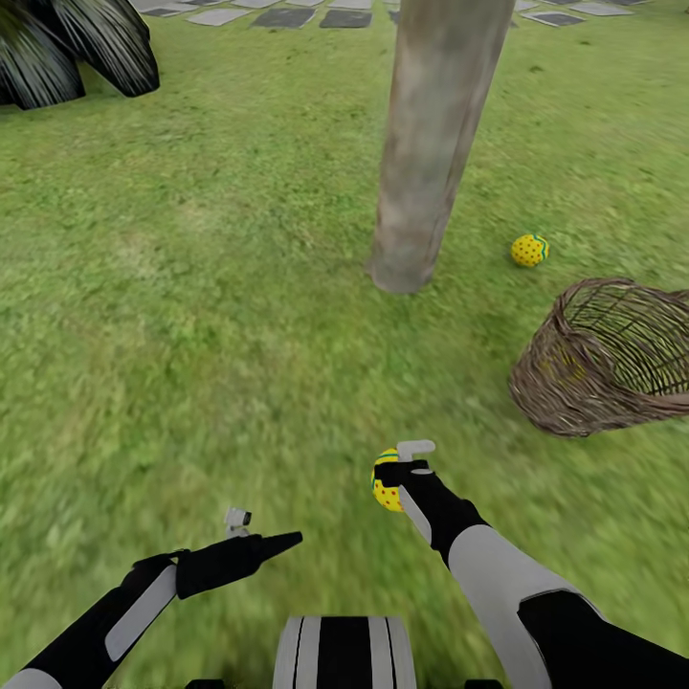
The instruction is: Take the three Easter eggs out of the wicker basket on the lawn in the garden, then place them on the lawn next to a single tree (choose any tree) so that all three eggs are next to the same tree and none are left in the basket.
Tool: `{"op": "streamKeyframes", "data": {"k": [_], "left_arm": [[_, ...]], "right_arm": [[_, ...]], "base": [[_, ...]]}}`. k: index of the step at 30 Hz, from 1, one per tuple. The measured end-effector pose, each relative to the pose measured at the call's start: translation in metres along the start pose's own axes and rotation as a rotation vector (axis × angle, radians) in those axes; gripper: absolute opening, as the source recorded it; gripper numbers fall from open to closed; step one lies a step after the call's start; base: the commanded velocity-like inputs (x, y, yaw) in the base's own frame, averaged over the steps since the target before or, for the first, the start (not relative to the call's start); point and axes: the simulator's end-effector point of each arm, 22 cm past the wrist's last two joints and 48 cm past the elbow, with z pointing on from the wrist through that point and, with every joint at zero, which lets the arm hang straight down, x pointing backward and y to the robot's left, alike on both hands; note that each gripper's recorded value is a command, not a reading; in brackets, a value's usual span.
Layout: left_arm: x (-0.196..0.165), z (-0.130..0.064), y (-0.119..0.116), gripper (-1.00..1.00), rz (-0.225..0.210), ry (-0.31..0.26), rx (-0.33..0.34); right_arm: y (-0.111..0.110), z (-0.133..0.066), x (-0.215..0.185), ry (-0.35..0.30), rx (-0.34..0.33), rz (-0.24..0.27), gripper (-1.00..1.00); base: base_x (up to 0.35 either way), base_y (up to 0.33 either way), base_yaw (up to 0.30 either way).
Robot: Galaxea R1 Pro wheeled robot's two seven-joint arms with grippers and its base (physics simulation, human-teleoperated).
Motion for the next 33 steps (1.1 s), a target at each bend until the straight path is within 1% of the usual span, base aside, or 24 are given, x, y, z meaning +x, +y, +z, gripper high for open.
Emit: {"op": "streamKeyframes", "data": {"k": [6,8,15,18,33], "left_arm": [[0.006,0.001,0.010,1.00,-0.024,0.005,-0.006],[0.008,0.000,0.013,1.00,-0.031,0.007,-0.008],[0.008,0.000,0.013,1.00,-0.032,0.006,-0.008],[0.011,0.000,0.018,1.00,-0.043,0.007,-0.011],[0.010,0.000,0.018,1.00,-0.042,0.005,-0.010]], "right_arm": [[0.001,0.009,0.013,0.020,-0.001,-0.003,-1.00],[0.001,0.011,0.011,0.015,0.000,-0.004,-1.00],[0.001,0.012,0.011,0.013,0.000,-0.003,-1.00],[0.001,0.015,0.007,0.003,0.000,0.002,-1.00],[0.001,0.015,0.007,0.003,0.000,0.002,-1.00]], "base": [[0.000,0.000,0.000],[0.000,0.000,0.000],[0.000,0.000,0.000],[0.000,0.000,0.000],[0.000,0.000,0.000]]}}
